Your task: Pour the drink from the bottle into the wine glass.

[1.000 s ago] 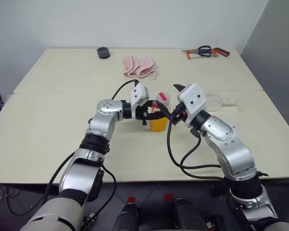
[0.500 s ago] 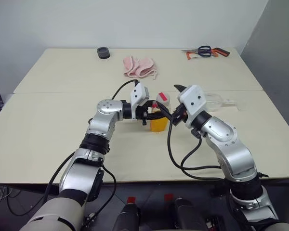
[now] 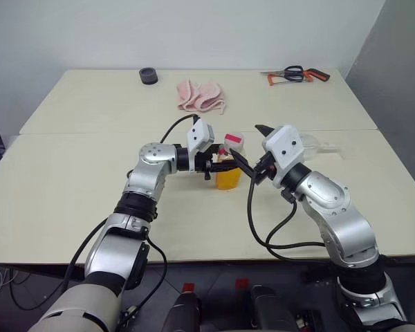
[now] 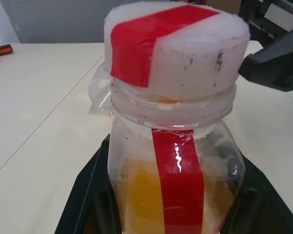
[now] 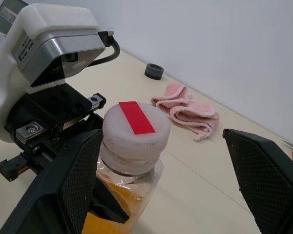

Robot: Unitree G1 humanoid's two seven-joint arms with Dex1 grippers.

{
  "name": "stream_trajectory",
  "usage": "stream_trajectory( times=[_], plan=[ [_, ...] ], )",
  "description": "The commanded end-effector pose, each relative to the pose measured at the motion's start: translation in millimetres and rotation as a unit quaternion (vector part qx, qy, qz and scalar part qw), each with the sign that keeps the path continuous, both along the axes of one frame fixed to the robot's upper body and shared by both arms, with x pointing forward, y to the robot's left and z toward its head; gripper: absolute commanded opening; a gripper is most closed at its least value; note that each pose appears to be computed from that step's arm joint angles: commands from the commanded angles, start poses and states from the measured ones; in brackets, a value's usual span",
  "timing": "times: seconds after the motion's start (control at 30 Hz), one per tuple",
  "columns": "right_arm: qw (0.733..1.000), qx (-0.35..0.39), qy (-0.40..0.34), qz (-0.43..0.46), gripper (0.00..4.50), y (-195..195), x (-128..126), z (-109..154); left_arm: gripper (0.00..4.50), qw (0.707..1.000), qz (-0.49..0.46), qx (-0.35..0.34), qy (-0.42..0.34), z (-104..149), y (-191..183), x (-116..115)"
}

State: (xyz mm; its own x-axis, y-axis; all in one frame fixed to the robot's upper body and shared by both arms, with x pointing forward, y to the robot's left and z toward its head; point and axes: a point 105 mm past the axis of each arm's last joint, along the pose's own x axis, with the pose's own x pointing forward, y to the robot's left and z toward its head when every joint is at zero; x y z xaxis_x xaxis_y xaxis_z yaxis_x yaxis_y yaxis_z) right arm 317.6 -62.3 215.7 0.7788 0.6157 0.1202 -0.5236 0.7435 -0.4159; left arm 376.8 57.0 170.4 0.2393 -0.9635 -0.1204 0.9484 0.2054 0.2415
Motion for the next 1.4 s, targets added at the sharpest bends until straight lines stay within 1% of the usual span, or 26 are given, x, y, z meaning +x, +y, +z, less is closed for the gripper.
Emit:
stream_trajectory(
  times=[0.03, 0.23, 0.37, 0.57, 0.8, 1.4],
  plan=[
    [0.999, 0.007, -0.024, -0.024, 4.18, -16, -3, 14, 1.83, 1.000, 0.001, 0.007, -0.018, 7, 3, 2],
    [1.000, 0.012, -0.011, -0.010, 4.18, -17, -10, 13, 1.83, 1.000, 0.001, 0.007, -0.018, 7, 3, 2],
    [0.999, 0.027, 0.009, 0.032, 4.18, -7, -21, 12, 1.83, 1.000, 0.002, 0.007, -0.019, 7, 3, 2],
    [0.997, 0.056, 0.027, 0.045, 4.18, -2, -23, 15, 1.83, 1.000, 0.003, 0.005, -0.020, 8, 3, 3],
    [0.999, 0.040, 0.009, 0.015, 4.18, -4, -13, 15, 1.83, 1.000, 0.002, 0.005, -0.020, 9, 2, 2],
    [0.999, 0.036, -0.008, 0.023, 4.18, 6, 1, 18, 1.83, 1.000, 0.001, 0.003, -0.018, 7, 1, 1]
  ],
)
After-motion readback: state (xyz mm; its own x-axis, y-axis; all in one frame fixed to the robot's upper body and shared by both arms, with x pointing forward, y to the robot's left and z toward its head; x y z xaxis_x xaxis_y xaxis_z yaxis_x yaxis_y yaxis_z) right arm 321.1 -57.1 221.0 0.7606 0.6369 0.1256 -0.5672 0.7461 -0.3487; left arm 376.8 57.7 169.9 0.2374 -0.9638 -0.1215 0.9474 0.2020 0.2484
